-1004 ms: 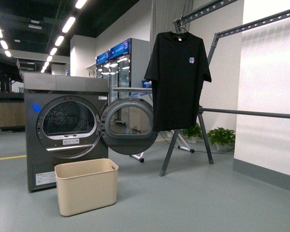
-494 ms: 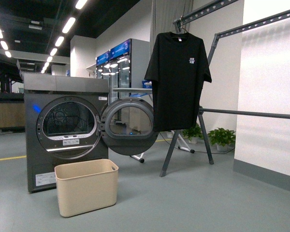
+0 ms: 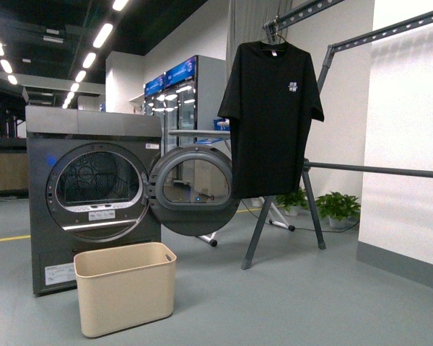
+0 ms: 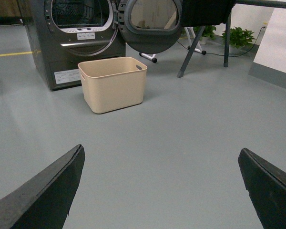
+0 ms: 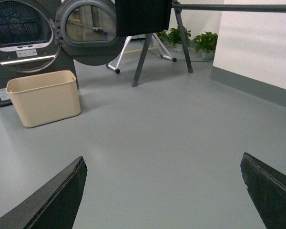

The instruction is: Move hamper under clothes hanger

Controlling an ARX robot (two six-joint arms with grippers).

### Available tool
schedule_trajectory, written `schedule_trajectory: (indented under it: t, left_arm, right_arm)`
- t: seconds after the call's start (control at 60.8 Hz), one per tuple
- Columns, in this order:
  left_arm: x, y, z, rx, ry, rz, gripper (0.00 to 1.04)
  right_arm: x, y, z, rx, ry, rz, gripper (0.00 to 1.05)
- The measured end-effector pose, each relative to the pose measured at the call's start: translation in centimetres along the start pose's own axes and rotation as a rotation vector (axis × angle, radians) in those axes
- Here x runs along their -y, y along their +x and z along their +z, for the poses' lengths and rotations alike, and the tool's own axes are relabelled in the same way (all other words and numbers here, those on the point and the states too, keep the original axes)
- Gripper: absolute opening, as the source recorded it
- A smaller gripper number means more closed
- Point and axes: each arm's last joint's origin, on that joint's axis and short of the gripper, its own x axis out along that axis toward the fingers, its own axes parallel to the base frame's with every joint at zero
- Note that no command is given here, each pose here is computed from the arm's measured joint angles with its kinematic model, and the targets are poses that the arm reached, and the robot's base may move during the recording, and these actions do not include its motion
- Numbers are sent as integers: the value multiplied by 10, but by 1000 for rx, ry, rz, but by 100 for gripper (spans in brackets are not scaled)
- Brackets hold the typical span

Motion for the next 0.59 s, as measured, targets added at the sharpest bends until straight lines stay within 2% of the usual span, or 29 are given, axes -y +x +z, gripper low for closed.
schedule_trajectory:
  t: [0.592]
  left_arm:
    - [0, 0, 0, -1, 0, 2, 98]
  right_arm:
    - [0, 0, 0, 0, 0, 1, 97]
